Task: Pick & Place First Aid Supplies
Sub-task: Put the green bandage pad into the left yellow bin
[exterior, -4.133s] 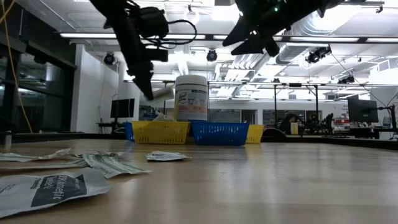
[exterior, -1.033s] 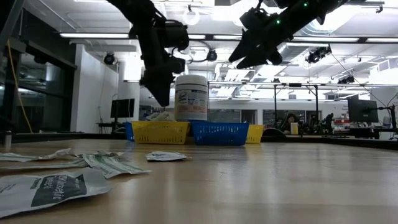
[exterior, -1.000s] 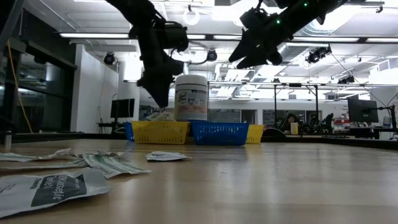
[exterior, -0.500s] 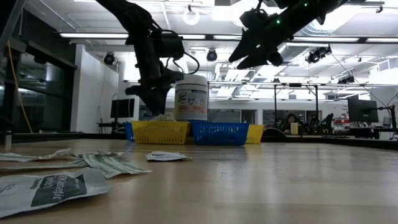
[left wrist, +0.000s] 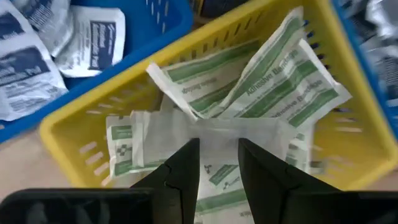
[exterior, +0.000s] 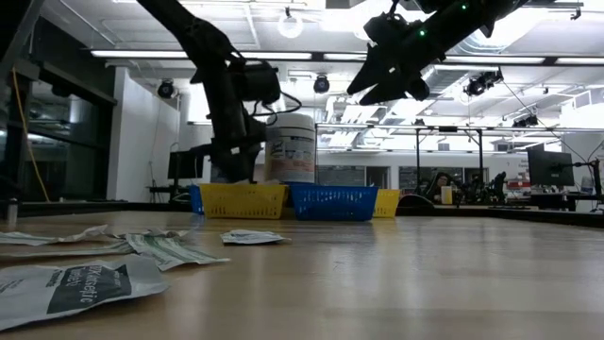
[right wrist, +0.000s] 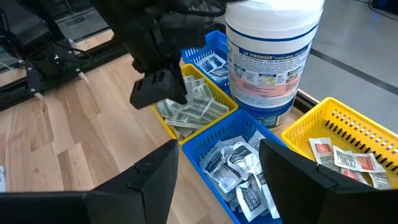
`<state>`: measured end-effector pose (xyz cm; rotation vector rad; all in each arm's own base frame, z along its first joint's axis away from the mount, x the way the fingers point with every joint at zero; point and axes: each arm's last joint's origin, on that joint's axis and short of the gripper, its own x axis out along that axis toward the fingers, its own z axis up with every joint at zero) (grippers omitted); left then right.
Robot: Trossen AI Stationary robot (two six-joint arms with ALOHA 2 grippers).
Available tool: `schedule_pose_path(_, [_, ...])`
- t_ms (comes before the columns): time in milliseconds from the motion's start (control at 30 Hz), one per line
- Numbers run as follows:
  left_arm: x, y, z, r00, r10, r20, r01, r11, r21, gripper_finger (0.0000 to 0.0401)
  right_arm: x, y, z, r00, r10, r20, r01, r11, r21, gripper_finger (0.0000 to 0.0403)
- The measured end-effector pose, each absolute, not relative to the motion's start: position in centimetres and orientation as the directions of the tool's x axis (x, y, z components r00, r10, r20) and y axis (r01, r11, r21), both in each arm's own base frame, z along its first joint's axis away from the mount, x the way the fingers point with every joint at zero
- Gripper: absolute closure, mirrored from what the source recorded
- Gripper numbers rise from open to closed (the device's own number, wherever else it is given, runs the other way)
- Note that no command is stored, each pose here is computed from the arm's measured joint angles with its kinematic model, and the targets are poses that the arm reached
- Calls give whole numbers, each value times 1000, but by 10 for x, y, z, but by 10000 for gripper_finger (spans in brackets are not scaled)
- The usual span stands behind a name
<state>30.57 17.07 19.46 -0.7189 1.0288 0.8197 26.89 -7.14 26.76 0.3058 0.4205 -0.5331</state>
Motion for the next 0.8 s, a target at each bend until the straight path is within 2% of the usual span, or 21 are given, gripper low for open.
schedule_pose_path(200, [311, 173, 172, 238, 210, -948, -856, 507, -103, 291, 269, -71, 268, 780, -423, -460, 546, 820, 170, 185])
schedule_pose_path(400, [312, 174, 167, 232, 195, -953, -850, 517, -101, 290, 269, -71, 268, 782, -420, -461, 543, 822, 171, 185])
schedule_pose_path(800, [302, 169, 203, 304, 236, -923, -838, 527, -141, 290, 269, -71, 267, 781, -420, -462, 543, 822, 170, 185])
